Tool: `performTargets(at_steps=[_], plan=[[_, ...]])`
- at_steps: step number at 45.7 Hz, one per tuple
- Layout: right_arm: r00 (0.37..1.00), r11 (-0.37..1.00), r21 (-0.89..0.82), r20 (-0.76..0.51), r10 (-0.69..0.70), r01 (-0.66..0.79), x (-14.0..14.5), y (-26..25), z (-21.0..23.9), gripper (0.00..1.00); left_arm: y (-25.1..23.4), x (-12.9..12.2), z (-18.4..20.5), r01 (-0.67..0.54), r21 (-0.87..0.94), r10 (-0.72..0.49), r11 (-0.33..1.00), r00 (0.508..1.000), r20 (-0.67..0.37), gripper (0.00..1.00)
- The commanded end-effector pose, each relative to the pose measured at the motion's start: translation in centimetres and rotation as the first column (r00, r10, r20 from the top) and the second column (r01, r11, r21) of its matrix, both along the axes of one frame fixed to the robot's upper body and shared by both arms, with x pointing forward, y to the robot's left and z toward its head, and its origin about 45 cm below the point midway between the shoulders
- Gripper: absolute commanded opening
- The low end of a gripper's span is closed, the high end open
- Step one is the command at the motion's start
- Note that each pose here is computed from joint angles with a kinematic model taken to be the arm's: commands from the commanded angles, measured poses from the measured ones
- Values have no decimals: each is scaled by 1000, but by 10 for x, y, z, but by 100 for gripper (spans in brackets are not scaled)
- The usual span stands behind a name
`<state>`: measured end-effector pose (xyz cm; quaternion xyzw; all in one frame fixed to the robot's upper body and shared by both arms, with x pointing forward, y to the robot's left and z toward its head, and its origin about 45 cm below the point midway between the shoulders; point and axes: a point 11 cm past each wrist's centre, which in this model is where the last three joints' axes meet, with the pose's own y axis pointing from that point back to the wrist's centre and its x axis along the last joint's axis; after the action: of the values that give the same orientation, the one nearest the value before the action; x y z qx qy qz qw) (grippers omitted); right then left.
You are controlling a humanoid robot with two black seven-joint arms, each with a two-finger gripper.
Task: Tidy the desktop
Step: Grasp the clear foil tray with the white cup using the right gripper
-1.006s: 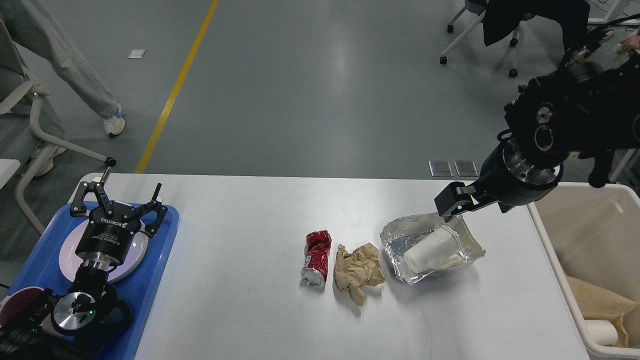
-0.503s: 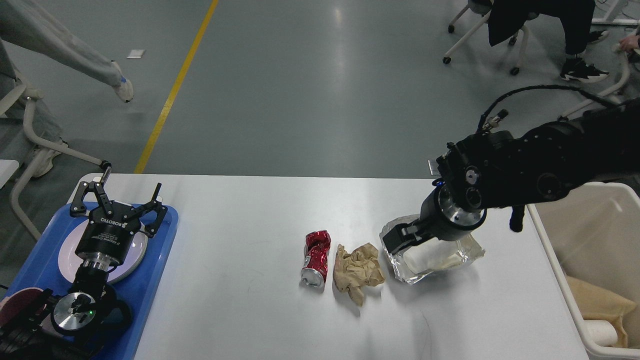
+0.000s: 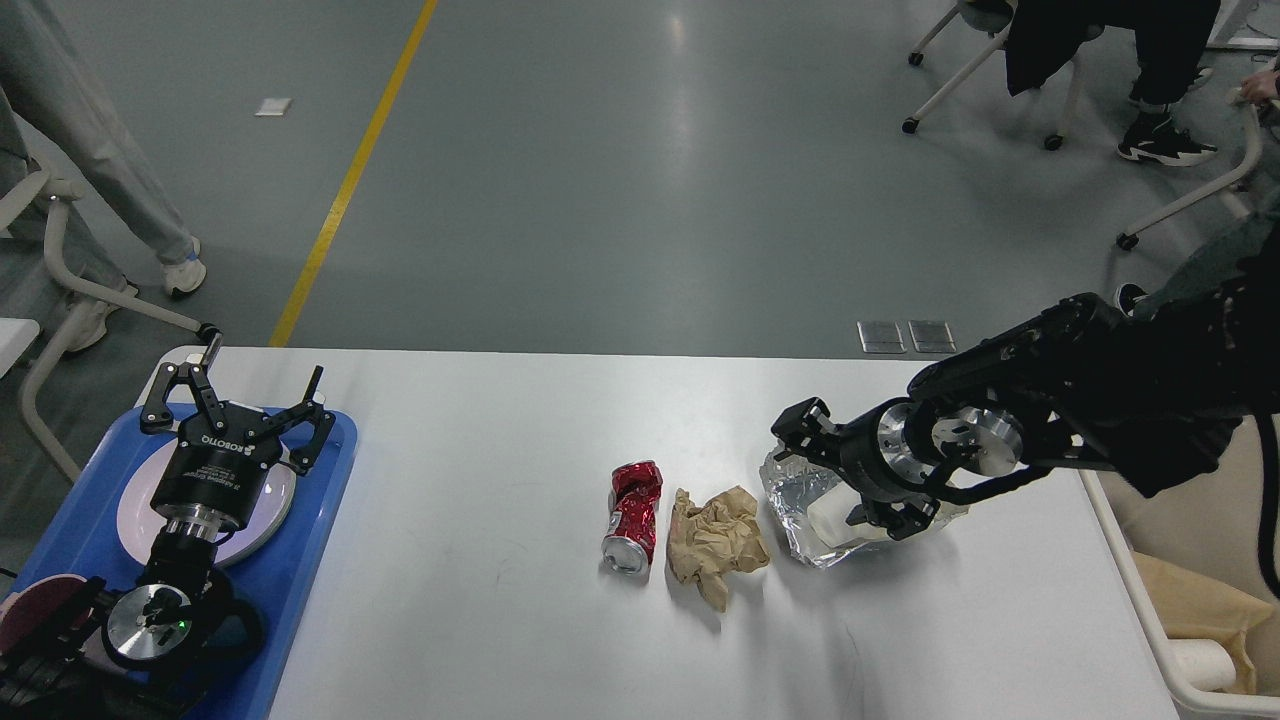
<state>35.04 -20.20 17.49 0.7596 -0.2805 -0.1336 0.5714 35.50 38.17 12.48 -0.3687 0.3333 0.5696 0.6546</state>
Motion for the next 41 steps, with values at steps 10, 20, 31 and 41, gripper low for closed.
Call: performTargets(at_steps=[10, 20, 31, 41], plan=[[946, 946, -34, -18, -324, 323, -17, -28, -44, 99, 0, 0, 0, 0, 0, 0, 1000, 1000, 0, 96], [930, 927, -84, 8, -367, 366, -22, -44, -68, 98, 0, 0, 0, 0, 0, 0, 1000, 1000, 0, 96], [922, 916, -106, 16, -387, 386, -25, -54, -91, 98, 0, 0, 0, 0, 0, 0, 1000, 1000, 0, 96], [919, 913, -115, 1, -394, 391, -32, -58, -97, 80, 0, 0, 0, 0, 0, 0, 1000, 1000, 0, 96]])
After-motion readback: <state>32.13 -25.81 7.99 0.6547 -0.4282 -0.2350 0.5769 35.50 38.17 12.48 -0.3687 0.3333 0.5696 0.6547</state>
